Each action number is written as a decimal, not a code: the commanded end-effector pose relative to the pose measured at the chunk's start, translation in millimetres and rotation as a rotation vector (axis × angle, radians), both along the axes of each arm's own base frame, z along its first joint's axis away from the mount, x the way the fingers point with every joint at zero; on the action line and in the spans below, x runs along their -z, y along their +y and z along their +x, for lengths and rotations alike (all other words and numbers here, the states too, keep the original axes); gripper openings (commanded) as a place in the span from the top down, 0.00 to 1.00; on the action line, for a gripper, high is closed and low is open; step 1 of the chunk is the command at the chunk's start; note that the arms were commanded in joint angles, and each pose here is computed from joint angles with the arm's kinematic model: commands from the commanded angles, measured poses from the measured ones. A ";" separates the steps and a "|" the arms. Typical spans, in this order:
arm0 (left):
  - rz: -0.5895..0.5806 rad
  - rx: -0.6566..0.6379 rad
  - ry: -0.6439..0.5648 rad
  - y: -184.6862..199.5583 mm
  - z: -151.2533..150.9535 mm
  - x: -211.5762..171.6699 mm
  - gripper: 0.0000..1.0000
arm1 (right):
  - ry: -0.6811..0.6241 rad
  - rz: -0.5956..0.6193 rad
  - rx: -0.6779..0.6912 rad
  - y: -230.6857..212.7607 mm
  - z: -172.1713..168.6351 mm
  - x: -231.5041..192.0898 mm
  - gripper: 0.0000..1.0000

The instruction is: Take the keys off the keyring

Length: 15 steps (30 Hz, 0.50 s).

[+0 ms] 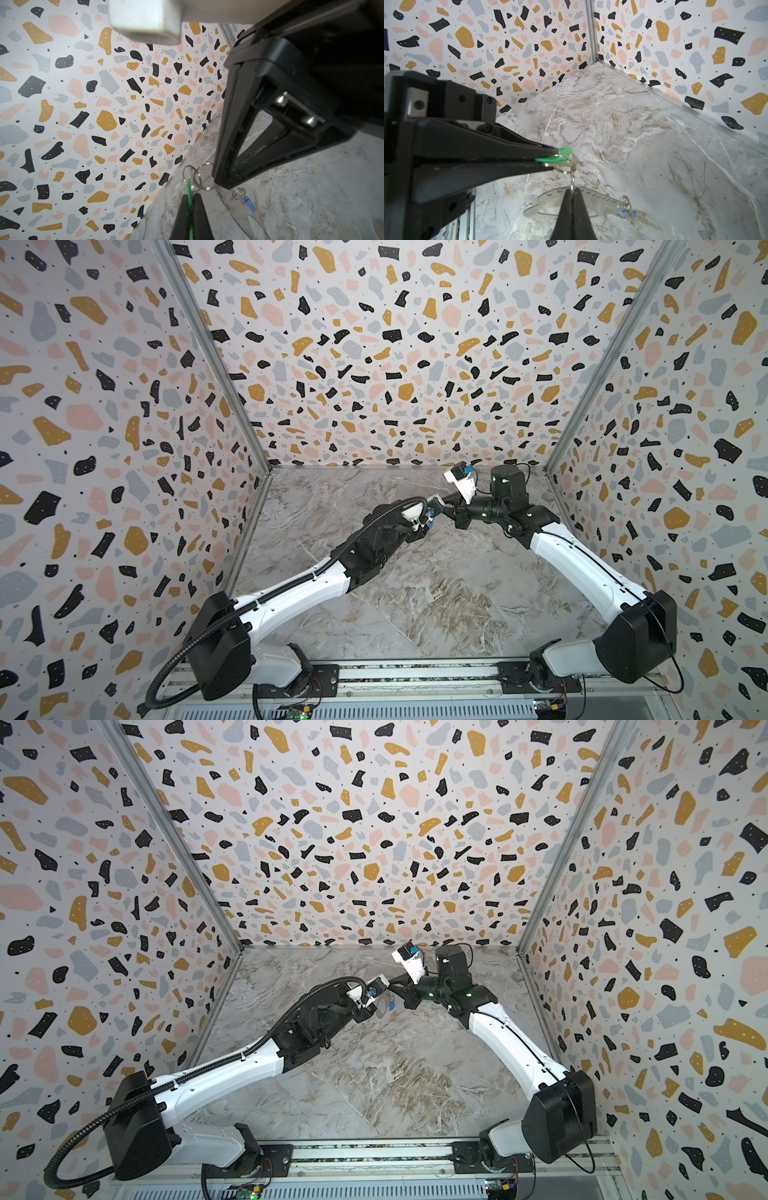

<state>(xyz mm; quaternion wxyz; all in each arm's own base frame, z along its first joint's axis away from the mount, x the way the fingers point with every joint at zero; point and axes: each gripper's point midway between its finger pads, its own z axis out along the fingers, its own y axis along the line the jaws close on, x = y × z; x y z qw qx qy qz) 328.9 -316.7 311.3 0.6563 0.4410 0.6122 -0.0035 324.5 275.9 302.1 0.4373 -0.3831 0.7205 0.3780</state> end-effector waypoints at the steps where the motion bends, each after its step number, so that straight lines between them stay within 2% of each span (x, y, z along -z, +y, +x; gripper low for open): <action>1: -0.074 0.039 -0.039 -7.7 -4.4 -33.4 1.00 | -0.026 0.013 0.022 -1.0 3.2 -18.8 1.00; 15: -0.092 0.067 -0.012 -18.1 -2.1 -35.0 1.00 | -0.034 -0.039 0.059 0.3 9.4 -11.0 1.00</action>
